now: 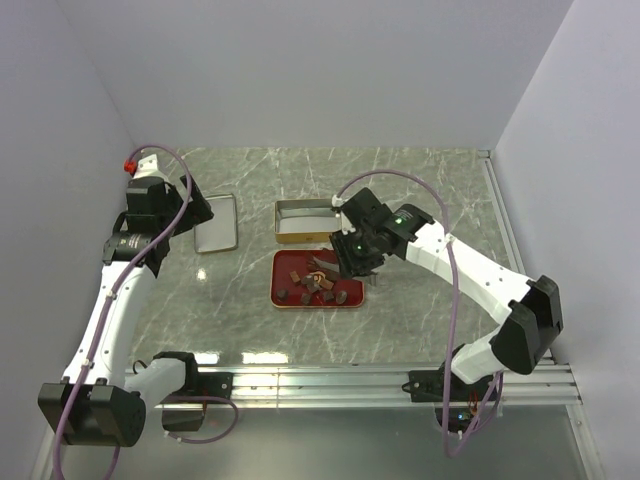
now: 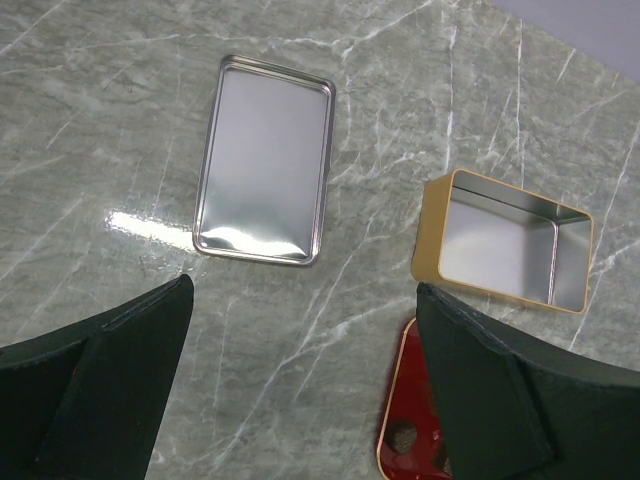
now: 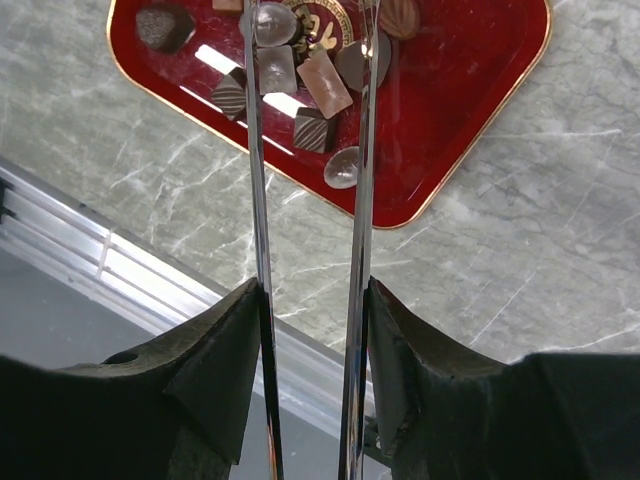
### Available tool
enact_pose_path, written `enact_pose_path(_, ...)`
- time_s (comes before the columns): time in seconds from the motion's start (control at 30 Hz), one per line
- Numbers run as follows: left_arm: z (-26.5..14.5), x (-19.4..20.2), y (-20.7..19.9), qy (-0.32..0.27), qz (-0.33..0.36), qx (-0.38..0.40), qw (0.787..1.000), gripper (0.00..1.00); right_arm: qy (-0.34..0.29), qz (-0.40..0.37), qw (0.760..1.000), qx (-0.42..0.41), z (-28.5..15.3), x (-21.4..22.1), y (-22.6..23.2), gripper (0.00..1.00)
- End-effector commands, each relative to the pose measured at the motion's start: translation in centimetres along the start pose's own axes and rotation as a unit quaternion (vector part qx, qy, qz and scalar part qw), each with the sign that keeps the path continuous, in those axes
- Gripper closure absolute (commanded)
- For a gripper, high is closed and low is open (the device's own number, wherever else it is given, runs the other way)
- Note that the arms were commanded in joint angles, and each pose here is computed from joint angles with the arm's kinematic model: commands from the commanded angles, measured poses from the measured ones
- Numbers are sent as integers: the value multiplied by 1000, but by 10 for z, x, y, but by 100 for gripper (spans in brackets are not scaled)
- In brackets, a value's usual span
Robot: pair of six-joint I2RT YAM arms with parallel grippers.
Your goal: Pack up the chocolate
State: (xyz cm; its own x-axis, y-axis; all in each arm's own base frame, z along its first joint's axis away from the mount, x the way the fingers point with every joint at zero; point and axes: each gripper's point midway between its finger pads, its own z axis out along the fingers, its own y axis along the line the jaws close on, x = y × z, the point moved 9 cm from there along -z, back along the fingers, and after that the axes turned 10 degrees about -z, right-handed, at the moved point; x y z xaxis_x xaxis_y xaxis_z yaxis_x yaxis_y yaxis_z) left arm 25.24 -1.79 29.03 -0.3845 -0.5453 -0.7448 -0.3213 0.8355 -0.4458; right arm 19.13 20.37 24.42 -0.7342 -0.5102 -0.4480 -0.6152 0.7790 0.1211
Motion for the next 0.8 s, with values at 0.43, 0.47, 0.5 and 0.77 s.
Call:
enact_pose_path(0.43, -14, -10, -4, -25, 4, 20, 999, 1, -19, -24, 999, 18, 13, -24, 12, 48)
enact_pose_path(0.47, -14, -10, -3, -26, 3, 20, 999, 0, -17, -25, 999, 19, 14, -24, 12, 48)
enact_pose_path(0.5, -15, -10, -3, -27, 4, 20, 999, 1, -16, -26, 999, 20, 15, -24, 12, 48)
enact_pose_path(0.77, -16, -10, -2, -30, 8, 16, 999, 1, -4, -36, 999, 32, 21, -23, 14, 48)
